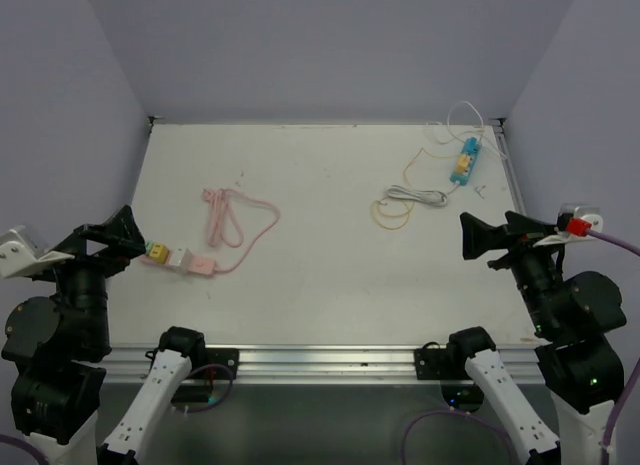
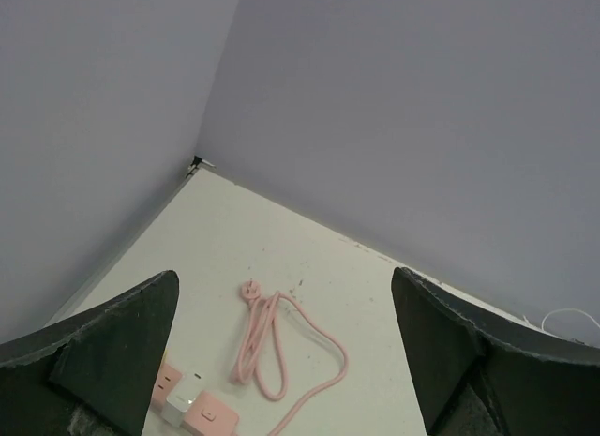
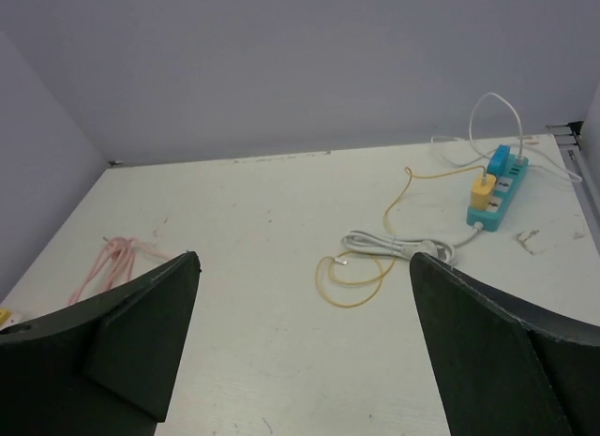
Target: Pull the plug off the socket
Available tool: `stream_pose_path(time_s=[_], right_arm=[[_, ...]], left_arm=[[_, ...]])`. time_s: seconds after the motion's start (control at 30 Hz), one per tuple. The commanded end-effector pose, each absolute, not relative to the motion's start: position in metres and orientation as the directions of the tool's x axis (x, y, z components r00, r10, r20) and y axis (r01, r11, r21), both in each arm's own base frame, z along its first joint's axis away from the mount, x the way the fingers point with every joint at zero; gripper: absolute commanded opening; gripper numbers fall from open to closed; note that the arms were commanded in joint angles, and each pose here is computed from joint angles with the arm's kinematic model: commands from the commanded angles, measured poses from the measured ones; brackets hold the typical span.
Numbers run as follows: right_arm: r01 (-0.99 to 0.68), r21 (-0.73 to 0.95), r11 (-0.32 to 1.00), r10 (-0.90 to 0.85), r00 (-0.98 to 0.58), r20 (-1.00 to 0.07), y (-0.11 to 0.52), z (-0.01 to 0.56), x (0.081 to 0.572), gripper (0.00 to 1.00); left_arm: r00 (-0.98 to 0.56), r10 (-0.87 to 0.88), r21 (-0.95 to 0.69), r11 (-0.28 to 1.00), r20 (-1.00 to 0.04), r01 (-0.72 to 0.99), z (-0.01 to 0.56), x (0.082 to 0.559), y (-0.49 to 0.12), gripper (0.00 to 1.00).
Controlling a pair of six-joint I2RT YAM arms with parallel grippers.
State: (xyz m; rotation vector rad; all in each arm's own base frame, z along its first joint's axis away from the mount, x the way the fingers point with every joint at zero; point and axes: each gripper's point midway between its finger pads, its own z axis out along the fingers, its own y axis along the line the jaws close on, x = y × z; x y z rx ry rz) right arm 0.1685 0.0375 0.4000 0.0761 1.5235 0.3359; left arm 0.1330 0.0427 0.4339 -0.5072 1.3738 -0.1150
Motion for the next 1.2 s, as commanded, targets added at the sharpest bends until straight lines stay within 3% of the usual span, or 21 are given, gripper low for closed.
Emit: stream_pose_path(time_s=[0.0, 0.6, 1.17], right_arm=[[-0.200, 0.267, 0.943, 0.276, 0.019, -0.961, 0.043, 0.402, 0.169, 0.99], [-0.165, 0.279, 0.946, 0.275, -0.045, -0.960, 0.044, 0.377, 0.179, 0.99], [-0.155, 0.317, 0.936, 0.274, -0.244, -0.930, 0.062, 0.316, 0.202, 0.99]], left_arm=[[0.199, -0.376, -0.416, 0.881, -0.905, -0.224, 0.429, 0.138, 0.043, 0.99], [0.133, -0.397, -0.419, 0.867, -0.908, -0.271, 0.402, 0.156, 0.040, 1.00], [-0.223, -0.537, -0.352, 0.761, -0.814, -0.546, 0.262, 0.215, 0.024, 0.99]])
